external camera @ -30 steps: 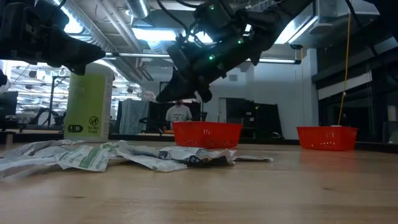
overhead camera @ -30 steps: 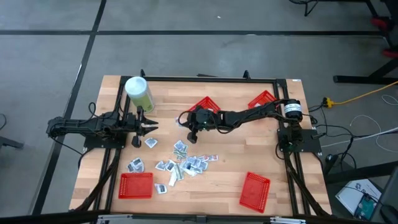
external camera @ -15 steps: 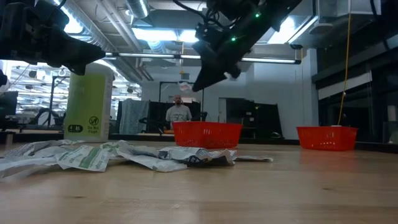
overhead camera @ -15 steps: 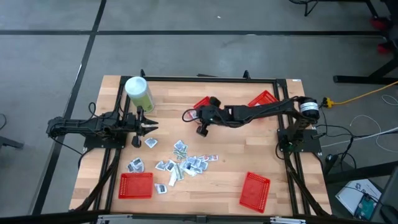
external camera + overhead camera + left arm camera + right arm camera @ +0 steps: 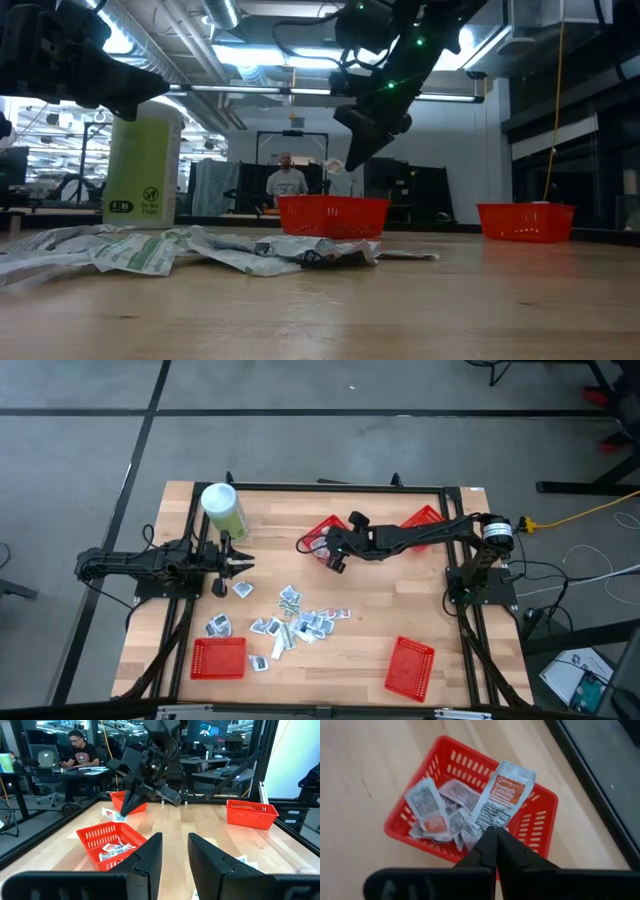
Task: Pick & Place First Aid Supplies
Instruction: Put the orange ointment pack into the red container
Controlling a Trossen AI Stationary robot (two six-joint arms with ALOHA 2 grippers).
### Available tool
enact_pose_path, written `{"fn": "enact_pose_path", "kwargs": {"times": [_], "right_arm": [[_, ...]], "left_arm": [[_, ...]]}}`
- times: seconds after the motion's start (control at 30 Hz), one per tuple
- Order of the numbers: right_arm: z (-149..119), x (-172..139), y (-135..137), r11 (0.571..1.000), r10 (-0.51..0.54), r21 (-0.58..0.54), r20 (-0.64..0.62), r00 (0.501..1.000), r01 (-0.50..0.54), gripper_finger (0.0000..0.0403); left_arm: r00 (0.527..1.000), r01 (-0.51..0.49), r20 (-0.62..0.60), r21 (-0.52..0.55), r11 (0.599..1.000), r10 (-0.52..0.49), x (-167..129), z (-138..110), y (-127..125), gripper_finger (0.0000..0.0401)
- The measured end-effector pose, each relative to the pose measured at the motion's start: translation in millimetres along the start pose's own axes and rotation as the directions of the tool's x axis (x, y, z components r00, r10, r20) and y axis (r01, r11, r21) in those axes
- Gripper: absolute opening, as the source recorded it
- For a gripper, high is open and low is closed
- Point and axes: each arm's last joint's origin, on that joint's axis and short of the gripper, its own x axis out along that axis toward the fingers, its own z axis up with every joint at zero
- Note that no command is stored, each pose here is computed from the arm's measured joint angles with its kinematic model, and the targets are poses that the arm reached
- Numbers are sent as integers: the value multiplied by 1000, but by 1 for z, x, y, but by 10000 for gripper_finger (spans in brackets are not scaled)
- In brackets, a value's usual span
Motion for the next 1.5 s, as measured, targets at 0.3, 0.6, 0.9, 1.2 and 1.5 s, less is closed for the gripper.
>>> {"fn": "enact_pose_path", "kwargs": {"times": [0.3, 0.6, 0.9, 1.2, 1.5], "right_arm": [[-1, 4, -8, 1000, -16, 10, -24, 1000, 16, 27], [-6, 6, -13, 992, -29, 121, -79, 996, 39, 86], [-11, 2, -6, 996, 35, 89, -125, 992, -24, 116], [-16, -15, 24, 998, 70, 13, -100, 993, -69, 114], [-32, -45, 69, 987, 142, -59, -89, 986, -147, 114]], "left_arm": [[1000, 0, 0, 0, 1000, 0, 0, 0, 0, 88], [1000, 0, 0, 0, 1000, 0, 0, 0, 0, 88], [1000, 0, 0, 0, 1000, 0, 0, 0, 0, 88], [1000, 0, 0, 0, 1000, 0, 0, 0, 0, 88], [1000, 0, 0, 0, 1000, 0, 0, 0, 0, 88]]}}
